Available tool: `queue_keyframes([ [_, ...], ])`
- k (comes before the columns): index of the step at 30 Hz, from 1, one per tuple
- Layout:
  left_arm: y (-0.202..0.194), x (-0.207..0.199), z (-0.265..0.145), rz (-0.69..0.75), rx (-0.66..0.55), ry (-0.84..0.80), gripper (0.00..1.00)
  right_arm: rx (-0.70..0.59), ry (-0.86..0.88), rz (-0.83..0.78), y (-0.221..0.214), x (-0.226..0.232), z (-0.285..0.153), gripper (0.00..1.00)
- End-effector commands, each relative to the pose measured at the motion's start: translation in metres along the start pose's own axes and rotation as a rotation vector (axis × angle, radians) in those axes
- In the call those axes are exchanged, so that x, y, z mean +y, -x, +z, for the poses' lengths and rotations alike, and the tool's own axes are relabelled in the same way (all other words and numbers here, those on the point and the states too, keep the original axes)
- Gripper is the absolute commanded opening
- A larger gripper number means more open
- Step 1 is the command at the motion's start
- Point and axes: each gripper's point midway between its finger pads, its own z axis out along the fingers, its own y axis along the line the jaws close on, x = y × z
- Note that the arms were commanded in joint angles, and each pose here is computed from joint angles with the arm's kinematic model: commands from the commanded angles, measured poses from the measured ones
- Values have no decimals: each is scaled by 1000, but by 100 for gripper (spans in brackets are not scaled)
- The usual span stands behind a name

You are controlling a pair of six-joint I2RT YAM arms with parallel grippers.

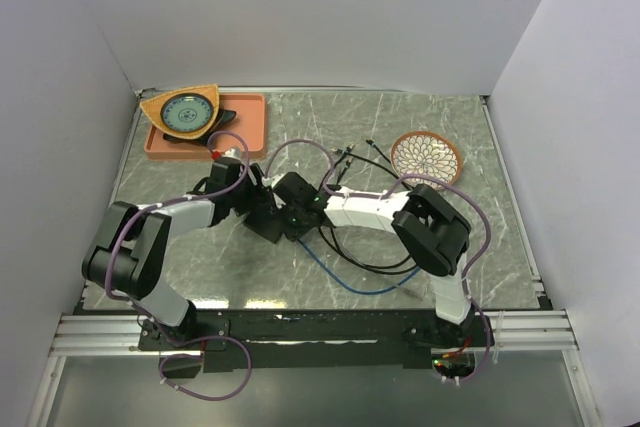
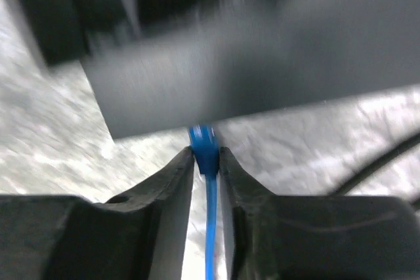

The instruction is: Insert the plug into the switch port

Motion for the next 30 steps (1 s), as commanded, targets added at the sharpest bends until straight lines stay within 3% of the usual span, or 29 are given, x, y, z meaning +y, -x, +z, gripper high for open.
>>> queue_keyframes([
  [1,-38,16,-16,-31,186,50,79,-217,99,-4,49,22,-21,38],
  [6,-25,20,-22,-28,146,71,87,-183,78,-13,31,15,-27,62],
  [7,-19,17,-24,-20,128,68,88,-184,72,-15,31,15,-30,70],
  [14,20,1,-42,50,19,70,98,-235,42,31,52,-3,-60,98],
  [23,64,-33,-79,109,-127,11,96,-366,-62,220,86,-75,-111,99],
  [30,69,-57,-94,117,-157,-97,96,-335,-266,310,72,-129,-113,97],
])
